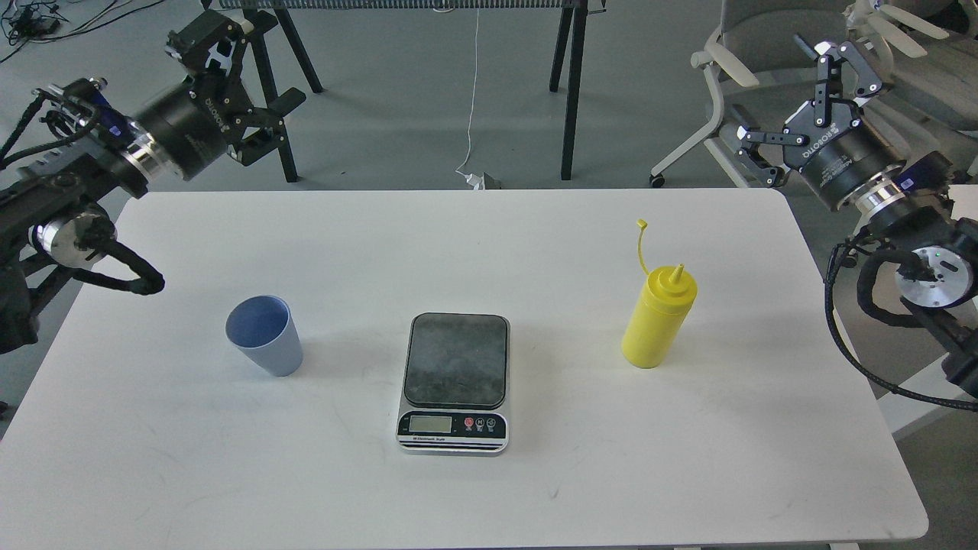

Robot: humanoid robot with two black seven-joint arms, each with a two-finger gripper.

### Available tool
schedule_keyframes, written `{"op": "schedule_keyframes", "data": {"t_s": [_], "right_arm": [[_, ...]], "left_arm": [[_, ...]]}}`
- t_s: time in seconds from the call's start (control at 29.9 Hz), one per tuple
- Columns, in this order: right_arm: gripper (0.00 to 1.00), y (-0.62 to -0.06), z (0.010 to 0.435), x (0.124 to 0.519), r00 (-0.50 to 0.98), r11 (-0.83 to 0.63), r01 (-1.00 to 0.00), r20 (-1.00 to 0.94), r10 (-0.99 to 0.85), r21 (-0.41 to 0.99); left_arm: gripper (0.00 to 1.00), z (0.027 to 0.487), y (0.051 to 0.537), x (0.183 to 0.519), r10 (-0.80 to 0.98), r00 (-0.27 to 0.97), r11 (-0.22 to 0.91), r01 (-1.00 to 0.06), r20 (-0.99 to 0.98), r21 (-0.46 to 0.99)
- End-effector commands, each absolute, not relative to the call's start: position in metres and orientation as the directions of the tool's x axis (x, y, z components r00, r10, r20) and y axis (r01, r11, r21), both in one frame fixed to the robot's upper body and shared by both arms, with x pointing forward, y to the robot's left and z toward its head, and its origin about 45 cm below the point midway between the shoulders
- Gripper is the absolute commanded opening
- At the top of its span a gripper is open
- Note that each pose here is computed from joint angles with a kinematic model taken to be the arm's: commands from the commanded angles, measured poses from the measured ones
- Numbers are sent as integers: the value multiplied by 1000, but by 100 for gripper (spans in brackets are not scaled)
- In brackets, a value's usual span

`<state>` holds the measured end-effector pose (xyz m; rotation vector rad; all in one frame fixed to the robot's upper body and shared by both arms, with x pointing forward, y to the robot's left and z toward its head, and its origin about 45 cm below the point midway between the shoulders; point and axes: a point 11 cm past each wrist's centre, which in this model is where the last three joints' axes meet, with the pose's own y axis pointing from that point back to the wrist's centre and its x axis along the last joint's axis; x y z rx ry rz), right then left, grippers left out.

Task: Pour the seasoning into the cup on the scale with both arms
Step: 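Raise the left arm and swing the left gripper toward the blue cup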

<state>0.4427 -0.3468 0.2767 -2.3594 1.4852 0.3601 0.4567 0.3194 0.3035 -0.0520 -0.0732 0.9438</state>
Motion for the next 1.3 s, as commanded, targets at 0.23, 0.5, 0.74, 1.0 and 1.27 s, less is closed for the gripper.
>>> {"op": "schedule_keyframes", "data": {"t_s": [0.23, 0.5, 0.74, 1.0, 1.27], "right_arm": [[99, -347, 272, 443, 415, -394, -909, -387, -823, -137], [99, -346, 273, 443, 417, -394, -908, -391, -821, -140], [99, -347, 278, 444, 418, -387, -908, -397, -817, -158], [99, -354, 278, 442, 399, -354, -917, -428, -811, -185], [99, -356, 285, 443, 401, -344, -916, -433, -807, -207]], "left_arm": [[100, 303, 330, 455, 829, 559, 558, -825, 15, -90], [100, 322, 364, 468, 895, 443, 427, -886, -58, -184], [100, 350, 380, 476, 916, 387, 345, -894, -105, -285], [99, 391, 448, 458, 962, 272, 256, -916, -8, -310], [100, 468, 438, 453, 766, 278, 440, -884, 580, -156]]}}
